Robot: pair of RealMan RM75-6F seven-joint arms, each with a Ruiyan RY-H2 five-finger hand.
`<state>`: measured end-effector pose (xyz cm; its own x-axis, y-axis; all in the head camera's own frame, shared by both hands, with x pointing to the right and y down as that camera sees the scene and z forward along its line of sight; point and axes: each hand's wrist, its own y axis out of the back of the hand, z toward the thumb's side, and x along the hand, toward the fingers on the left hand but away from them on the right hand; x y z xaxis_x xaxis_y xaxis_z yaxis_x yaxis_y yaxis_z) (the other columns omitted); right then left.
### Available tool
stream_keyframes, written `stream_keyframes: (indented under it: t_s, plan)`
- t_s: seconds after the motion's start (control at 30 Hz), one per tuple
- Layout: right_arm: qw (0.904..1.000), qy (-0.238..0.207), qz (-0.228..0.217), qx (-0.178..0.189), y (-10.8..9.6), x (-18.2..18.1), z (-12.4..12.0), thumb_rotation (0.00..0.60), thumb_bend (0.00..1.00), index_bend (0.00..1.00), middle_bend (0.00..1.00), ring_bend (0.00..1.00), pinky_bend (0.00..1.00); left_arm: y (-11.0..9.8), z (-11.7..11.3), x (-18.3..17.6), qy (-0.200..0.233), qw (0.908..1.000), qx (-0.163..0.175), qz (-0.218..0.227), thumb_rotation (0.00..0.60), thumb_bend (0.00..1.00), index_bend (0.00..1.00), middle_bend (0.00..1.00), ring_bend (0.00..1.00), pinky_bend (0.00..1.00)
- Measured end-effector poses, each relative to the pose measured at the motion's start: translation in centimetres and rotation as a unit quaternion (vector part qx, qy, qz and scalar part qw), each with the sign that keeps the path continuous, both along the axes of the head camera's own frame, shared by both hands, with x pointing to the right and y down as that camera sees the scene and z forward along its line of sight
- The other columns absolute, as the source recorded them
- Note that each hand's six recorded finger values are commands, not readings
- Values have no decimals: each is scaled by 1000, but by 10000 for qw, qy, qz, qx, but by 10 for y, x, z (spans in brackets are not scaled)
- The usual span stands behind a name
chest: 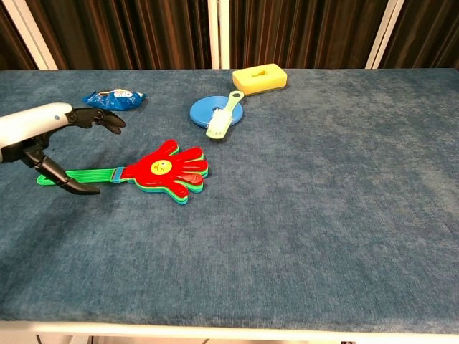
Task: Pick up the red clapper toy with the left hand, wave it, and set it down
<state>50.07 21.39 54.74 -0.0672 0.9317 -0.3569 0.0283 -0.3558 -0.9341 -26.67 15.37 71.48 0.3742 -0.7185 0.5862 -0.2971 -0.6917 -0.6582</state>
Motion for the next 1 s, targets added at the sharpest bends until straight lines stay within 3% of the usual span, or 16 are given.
stream_keyframes:
  t_s: [0.43, 0.7, 1.0]
  plan:
    - [10000, 61, 38, -34, -1, 2, 4, 600, 223, 0, 0, 0, 0, -4, 26, 11, -47, 9999, -161, 34, 600, 110, 179, 252, 58, 105]
    - [9999, 74, 74, -25, -2, 5, 4, 600, 223, 0, 0, 0, 0, -12, 32, 19, -61, 9999, -72, 75, 600, 187, 211, 295, 87, 107]
    - [9999, 80, 110, -72, -1, 8, 6, 600, 231, 0, 0, 0, 0, -11, 35, 19, -186, 9997, 43, 129, 600, 207, 236, 361, 128, 118]
